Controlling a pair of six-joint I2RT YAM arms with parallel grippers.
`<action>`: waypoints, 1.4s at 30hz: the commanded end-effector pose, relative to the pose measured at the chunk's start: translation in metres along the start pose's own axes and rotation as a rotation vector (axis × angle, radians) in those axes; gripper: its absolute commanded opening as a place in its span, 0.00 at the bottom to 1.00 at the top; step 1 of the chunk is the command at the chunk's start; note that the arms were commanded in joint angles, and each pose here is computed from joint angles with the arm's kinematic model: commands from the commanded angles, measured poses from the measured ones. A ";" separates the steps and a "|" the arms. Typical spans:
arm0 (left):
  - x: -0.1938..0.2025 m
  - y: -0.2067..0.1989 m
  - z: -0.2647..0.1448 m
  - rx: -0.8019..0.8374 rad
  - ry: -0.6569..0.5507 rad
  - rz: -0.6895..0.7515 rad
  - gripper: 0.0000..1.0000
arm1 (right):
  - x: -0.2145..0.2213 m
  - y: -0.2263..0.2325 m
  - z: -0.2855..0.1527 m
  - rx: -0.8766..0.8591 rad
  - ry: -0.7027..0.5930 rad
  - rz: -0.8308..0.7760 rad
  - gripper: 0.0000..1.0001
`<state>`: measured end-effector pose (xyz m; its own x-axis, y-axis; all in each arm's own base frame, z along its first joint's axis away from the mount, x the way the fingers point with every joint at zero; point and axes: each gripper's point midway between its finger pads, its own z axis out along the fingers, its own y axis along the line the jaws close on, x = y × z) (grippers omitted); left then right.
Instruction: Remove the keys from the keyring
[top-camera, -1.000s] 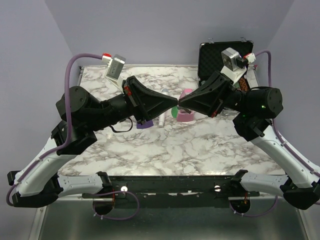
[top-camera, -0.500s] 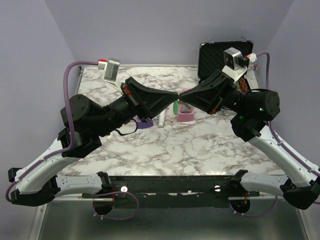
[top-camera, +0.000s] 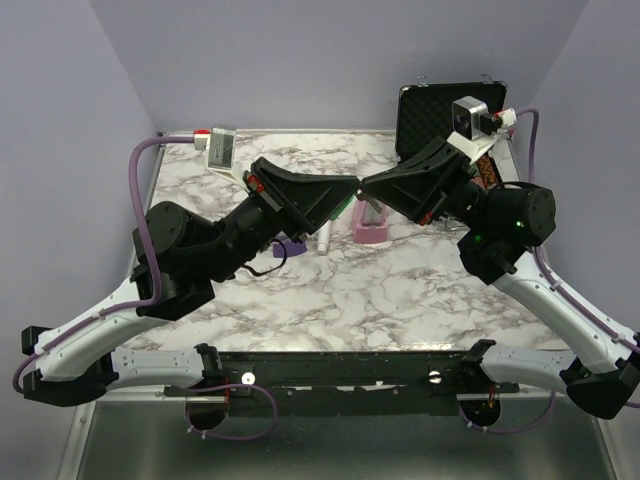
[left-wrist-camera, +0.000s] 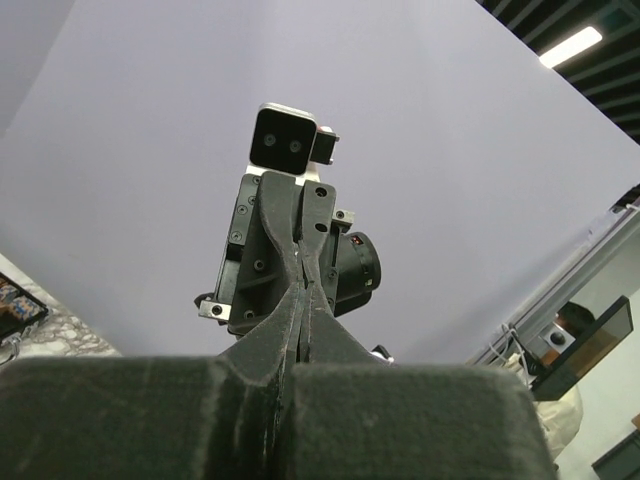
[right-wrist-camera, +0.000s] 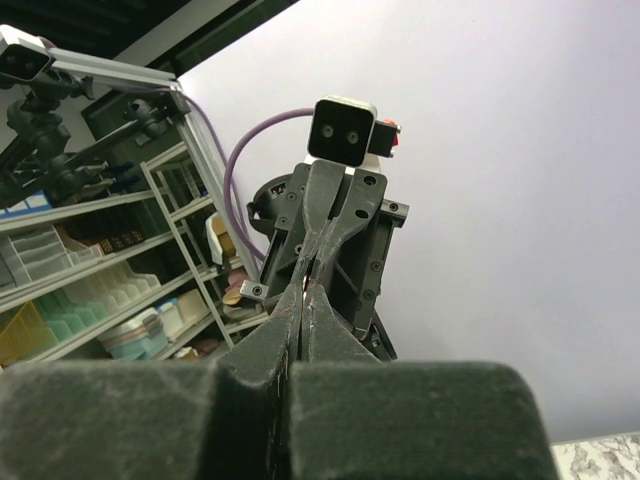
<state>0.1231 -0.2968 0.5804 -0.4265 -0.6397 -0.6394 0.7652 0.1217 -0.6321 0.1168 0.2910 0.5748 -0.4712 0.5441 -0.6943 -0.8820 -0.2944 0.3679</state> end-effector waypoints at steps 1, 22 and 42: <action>0.019 0.039 0.002 -0.147 0.004 0.051 0.00 | -0.017 0.035 -0.001 -0.099 -0.069 -0.043 0.01; 0.013 0.059 -0.060 -0.278 0.183 0.295 0.75 | 0.024 -0.001 -0.018 0.102 0.143 -0.061 0.01; 0.023 0.040 -0.120 -0.110 0.461 0.391 0.73 | 0.083 -0.014 -0.037 0.063 0.500 0.030 0.01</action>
<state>0.1059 -0.2062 0.5012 -0.2441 -0.2278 -0.9426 0.8110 0.4850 -0.3272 0.1090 0.3139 0.4885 -0.4698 0.1687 -0.8665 -0.8796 -0.1721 0.4434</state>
